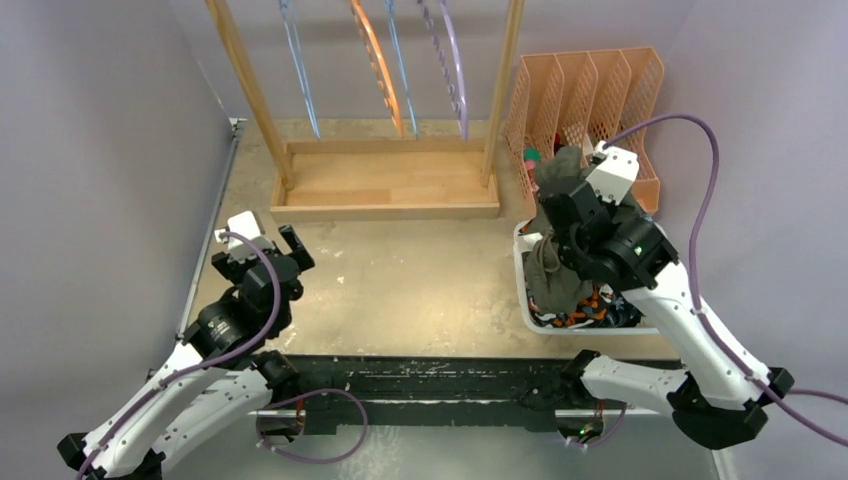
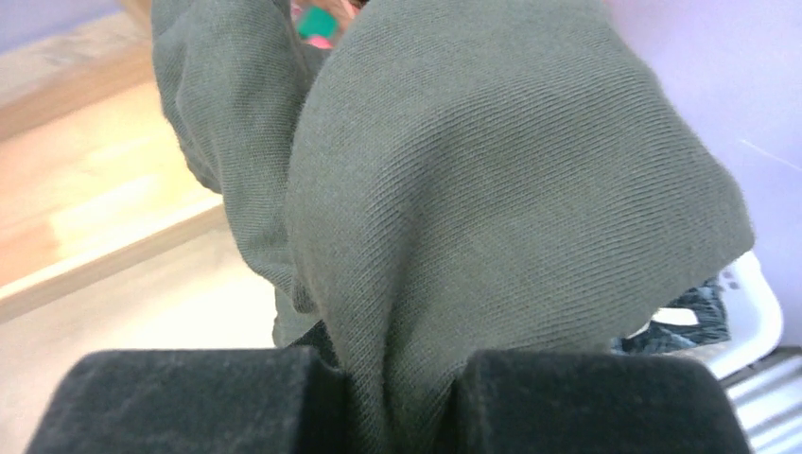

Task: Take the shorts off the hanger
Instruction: Place the shorts in the basket.

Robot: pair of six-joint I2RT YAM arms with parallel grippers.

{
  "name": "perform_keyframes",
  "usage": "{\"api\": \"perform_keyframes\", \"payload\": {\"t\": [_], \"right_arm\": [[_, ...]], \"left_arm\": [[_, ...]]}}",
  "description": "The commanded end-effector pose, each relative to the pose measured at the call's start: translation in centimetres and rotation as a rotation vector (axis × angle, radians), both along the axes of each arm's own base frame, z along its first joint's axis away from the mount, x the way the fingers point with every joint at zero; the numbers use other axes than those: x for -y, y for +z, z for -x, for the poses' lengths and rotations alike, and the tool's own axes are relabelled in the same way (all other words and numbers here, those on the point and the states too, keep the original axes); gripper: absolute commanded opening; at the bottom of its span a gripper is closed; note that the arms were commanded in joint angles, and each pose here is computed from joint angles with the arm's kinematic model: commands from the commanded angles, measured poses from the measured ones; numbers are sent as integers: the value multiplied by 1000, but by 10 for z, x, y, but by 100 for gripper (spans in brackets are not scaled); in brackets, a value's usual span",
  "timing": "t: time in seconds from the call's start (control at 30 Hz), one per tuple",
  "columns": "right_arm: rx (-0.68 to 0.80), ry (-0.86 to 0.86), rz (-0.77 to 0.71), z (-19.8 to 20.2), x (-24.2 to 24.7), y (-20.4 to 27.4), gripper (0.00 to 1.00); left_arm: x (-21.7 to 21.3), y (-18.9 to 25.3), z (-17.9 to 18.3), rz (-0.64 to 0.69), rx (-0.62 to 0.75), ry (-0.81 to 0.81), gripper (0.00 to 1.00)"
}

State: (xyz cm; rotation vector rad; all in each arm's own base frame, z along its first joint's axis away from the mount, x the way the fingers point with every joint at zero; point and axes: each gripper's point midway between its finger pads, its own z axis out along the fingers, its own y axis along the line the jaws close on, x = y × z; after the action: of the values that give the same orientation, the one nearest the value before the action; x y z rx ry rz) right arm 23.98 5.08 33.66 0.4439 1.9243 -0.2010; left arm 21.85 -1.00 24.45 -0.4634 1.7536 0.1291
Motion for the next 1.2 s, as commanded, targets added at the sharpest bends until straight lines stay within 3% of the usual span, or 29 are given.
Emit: {"api": "perform_keyframes", "payload": {"t": [0.0,0.23,0.43,0.53,0.73,1.03,1.17], "right_arm": [[-20,-5,37,-25,15,-7,0],[71,-195,-84,-11,59,-1,0],[106,-411,-22,8,102,26,0],[84,-417,-82,9,98,-3,0],[25,-397,-341,-4,74,-91,0],[-74,-596,-558,-3,103,-196,0],[-66,-664,-625,1,103,-218,0]], "left_arm": [[-2,8,-2,3,17,21,91],[-5,10,-1,11,31,35,91],[0,7,-3,2,17,16,91],[0,7,-4,-4,11,17,90],[1,6,-4,-1,10,11,91],[0,8,-2,12,22,9,91],[0,8,-2,18,25,8,90]]}}
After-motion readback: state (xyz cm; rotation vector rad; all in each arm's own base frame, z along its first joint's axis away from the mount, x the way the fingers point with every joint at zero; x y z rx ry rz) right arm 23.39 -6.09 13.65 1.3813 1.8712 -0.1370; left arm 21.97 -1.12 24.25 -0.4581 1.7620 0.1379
